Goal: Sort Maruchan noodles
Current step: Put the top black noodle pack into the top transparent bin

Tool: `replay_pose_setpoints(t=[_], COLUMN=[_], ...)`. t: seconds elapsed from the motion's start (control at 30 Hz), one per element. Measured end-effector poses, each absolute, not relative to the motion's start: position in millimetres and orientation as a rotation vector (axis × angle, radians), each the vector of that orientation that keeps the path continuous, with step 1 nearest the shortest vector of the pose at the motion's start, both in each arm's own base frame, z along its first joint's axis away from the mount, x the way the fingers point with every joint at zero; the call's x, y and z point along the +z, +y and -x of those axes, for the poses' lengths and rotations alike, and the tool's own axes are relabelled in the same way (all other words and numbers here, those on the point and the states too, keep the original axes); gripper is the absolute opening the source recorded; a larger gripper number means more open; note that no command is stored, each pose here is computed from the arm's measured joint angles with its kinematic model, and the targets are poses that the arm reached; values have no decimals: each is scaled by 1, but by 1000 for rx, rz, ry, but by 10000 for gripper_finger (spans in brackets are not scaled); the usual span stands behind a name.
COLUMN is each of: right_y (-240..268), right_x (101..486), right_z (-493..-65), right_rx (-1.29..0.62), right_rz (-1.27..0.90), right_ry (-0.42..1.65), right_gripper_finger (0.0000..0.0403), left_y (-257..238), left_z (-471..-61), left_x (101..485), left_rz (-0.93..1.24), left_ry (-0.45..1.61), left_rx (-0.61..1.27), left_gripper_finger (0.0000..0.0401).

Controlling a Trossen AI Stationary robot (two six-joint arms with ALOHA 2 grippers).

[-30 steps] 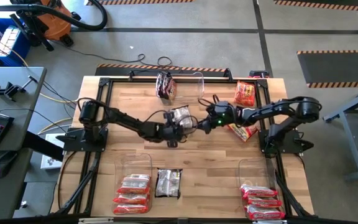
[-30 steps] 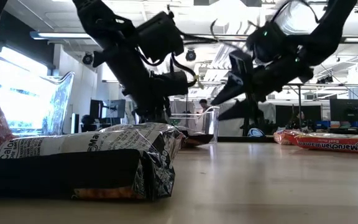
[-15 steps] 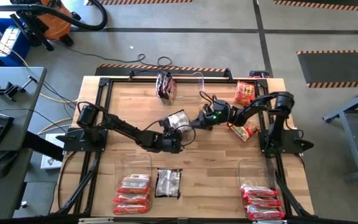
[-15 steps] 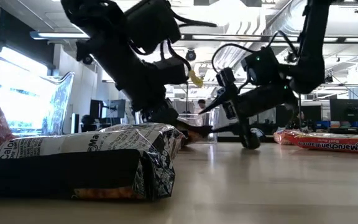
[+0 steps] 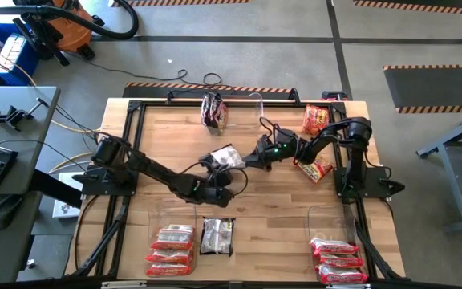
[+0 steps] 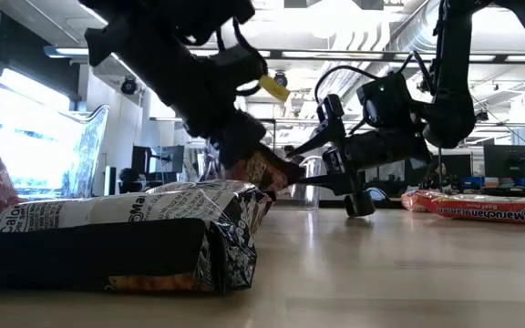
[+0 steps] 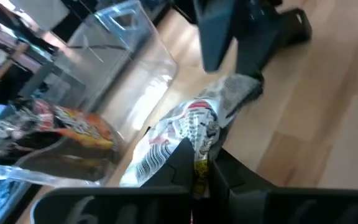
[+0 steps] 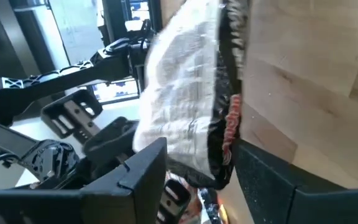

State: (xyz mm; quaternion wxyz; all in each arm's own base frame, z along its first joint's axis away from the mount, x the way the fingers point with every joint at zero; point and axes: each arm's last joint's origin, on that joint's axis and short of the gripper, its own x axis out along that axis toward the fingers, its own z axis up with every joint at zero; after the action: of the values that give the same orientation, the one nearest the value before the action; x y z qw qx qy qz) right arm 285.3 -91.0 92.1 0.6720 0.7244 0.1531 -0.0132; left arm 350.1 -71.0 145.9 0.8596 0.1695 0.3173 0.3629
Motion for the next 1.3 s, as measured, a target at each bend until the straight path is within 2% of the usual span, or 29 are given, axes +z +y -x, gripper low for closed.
replay_pose_setpoints(t=[0.4,0.77,1.17,1.3], right_y=[-94,-84,-75,-77], right_x=[106,132,139,143], right_z=[-290,-323,-331,-335], right_rx=[76,213,238,243], right_rz=[-1680,-1653,-1671,-1612], right_ry=[267,223,201,179], right_gripper_finger=[191,191,191,191], left_y=[-86,-101,-106,-108], left_z=[-341,-338,-333,-333], left_x=[170,178,188,188], left_rz=[-408,-505,-556,-554], left_ry=[567,493,472,471], left_rx=[826,901,944,931], left_gripper_finger=[0,0,0,0])
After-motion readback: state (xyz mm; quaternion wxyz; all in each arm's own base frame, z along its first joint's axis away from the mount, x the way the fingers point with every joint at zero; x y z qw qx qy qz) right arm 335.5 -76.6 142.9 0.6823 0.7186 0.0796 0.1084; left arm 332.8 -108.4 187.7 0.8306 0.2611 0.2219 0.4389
